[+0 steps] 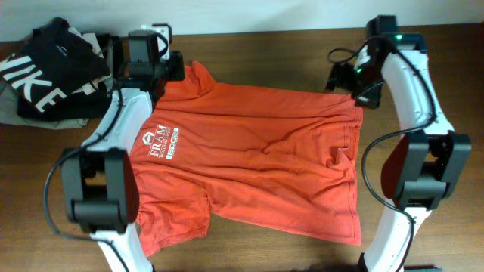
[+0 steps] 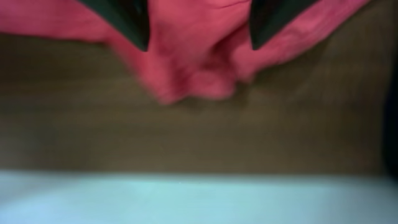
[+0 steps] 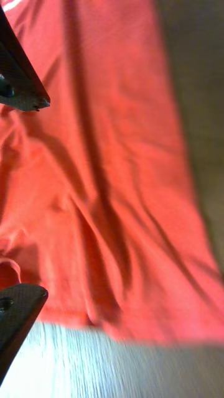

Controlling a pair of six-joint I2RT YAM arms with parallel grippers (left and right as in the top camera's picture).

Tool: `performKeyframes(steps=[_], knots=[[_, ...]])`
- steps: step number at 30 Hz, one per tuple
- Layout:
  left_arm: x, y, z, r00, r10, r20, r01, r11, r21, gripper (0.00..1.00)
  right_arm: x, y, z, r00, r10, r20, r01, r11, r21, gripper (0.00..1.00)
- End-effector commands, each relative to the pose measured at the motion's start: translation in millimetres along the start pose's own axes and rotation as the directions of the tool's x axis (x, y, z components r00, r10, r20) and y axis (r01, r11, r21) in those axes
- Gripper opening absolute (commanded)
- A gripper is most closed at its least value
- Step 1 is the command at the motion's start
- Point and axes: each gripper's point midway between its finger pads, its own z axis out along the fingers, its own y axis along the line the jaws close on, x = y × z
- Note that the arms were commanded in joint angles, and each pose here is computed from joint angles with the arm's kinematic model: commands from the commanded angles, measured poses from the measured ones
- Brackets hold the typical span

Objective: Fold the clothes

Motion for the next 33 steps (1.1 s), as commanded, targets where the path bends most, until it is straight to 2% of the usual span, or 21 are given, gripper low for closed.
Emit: performKeyframes(steps=[1, 3, 8, 12, 16, 17, 18, 19, 25, 27, 32, 33], knots=[[17, 44, 27, 0.999, -0.015, -0.039, 0.013, 0.999, -0.053, 0.64, 37, 18, 28, 0.990, -0.096, -0.106, 0.096, 0.995, -0.006, 0.93], [20, 64, 33, 0.999, -0.030, -0.031, 0.027, 0.997, -0.076, 0.65, 56, 22, 48, 0.981, -0.120, -0.152, 0.122, 0.993, 0.001, 0.93], [14, 70, 36, 0.992, 0.126, -0.013, -0.126, 0.989, -0.081, 0.65, 94, 31, 99, 0.961, -0.191, -0.199, 0.195, 0.981, 0.000, 0.93], [16, 68, 37, 0.990, 0.143, -0.017, -0.143, 0.988, -0.065, 0.64, 122, 25, 125, 0.947, -0.212, -0.240, 0.220, 0.975, 0.008, 0.93], [25, 65, 47, 0.989, 0.145, -0.020, -0.146, 0.989, -0.034, 0.65, 133, 17, 133, 0.943, -0.204, -0.262, 0.216, 0.976, 0.015, 0.92], [26, 65, 49, 0.989, 0.145, -0.020, -0.146, 0.989, -0.035, 0.70, 133, 17, 133, 0.943, -0.205, -0.262, 0.216, 0.976, 0.015, 0.92], [30, 66, 54, 0.989, 0.146, -0.019, -0.146, 0.989, -0.035, 0.82, 132, 17, 133, 0.944, -0.205, -0.260, 0.216, 0.976, 0.015, 0.92], [33, 67, 59, 0.989, 0.147, -0.021, -0.147, 0.988, -0.035, 0.85, 132, 18, 134, 0.944, -0.206, -0.258, 0.217, 0.976, 0.014, 0.92], [30, 69, 70, 0.984, 0.178, 0.024, -0.177, 0.983, -0.042, 0.84, 129, 19, 135, 0.947, -0.211, -0.243, 0.220, 0.975, 0.009, 0.92], [29, 69, 69, 0.983, 0.179, 0.029, -0.178, 0.983, -0.043, 0.79, 129, 19, 136, 0.947, -0.211, -0.240, 0.220, 0.976, 0.008, 0.92], [36, 70, 74, 0.984, 0.177, 0.015, -0.176, 0.984, -0.040, 0.50, 130, 18, 138, 0.949, -0.206, -0.240, 0.214, 0.977, 0.010, 0.92], [38, 70, 75, 0.984, 0.176, 0.010, -0.175, 0.984, -0.039, 0.40, 130, 18, 138, 0.949, -0.206, -0.240, 0.214, 0.977, 0.010, 0.92]])
